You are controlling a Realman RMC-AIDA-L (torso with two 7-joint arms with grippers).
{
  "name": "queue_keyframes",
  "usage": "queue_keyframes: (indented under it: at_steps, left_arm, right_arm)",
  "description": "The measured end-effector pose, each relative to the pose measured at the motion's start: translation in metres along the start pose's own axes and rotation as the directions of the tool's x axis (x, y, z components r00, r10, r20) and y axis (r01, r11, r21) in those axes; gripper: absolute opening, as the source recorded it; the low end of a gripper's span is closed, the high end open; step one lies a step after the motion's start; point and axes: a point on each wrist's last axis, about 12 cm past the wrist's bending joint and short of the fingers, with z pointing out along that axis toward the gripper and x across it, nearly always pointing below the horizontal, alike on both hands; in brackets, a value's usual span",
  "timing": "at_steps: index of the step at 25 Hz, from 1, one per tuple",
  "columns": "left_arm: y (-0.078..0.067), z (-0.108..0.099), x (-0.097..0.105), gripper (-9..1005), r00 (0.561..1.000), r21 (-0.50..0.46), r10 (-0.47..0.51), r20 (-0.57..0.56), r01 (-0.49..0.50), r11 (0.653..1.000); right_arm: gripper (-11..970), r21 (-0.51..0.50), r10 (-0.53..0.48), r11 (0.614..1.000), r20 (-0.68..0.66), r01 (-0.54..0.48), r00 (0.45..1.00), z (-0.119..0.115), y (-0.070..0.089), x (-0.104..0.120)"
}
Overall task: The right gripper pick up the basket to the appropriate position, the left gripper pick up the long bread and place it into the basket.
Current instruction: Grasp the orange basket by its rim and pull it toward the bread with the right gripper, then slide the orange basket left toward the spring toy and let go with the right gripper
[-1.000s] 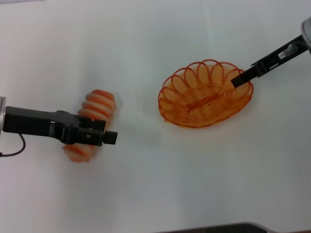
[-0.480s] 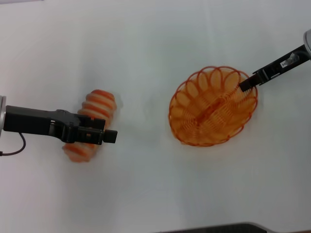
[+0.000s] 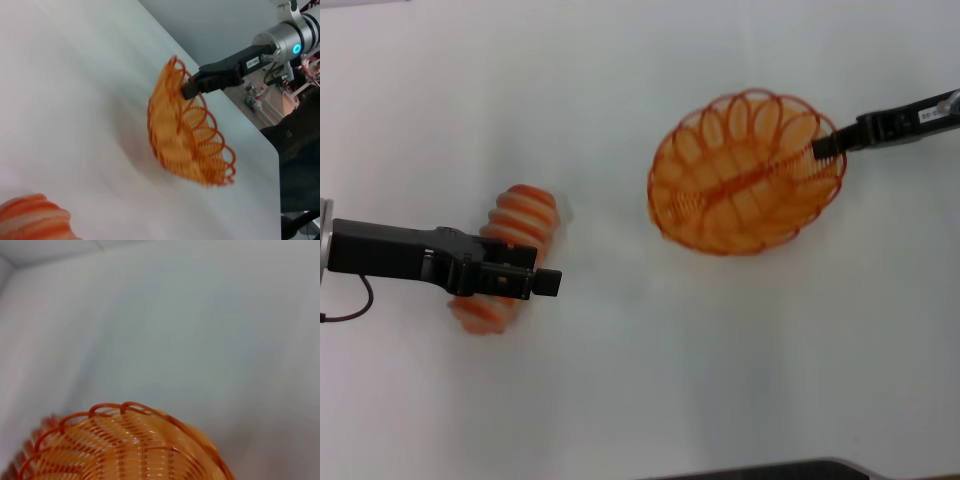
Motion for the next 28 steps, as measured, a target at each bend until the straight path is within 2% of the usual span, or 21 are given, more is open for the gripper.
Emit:
queue_keyframes:
  at_steps: [7,11,15,21,28]
  left_arm:
    - [0.000,0.001,-0.002,802,1.000,0.001,0.009,-0.001,-0.009,1.000]
    - [-0.001,0.001,-0.006,796,1.000,0.003,0.017,-0.003,-0.017,1.000]
    - [-0.001,0.002,-0.008,795,1.000,0.004,0.021,-0.004,-0.021,1.000]
    - [-0.001,0.002,-0.009,796,1.000,0.005,0.018,-0.004,-0.018,1.000]
    - [-0.001,0.003,-0.008,797,1.000,0.003,0.015,-0.002,-0.015,1.000]
  right_arm:
    - [88,-0.098,0.153,0.986,0.184,-0.136,0.971,-0.011,-0.011,0.022]
    - [88,-0.167,0.235,0.966,0.245,-0.198,0.940,-0.002,-0.009,0.033]
    - [89,-0.188,0.328,0.941,0.285,-0.283,0.901,0.015,-0.011,0.043]
    - [89,-0.212,0.423,0.904,0.300,-0.372,0.855,0.033,-0.012,0.056]
    - [106,-0.267,0.509,0.853,0.243,-0.448,0.826,0.046,-0.006,0.068]
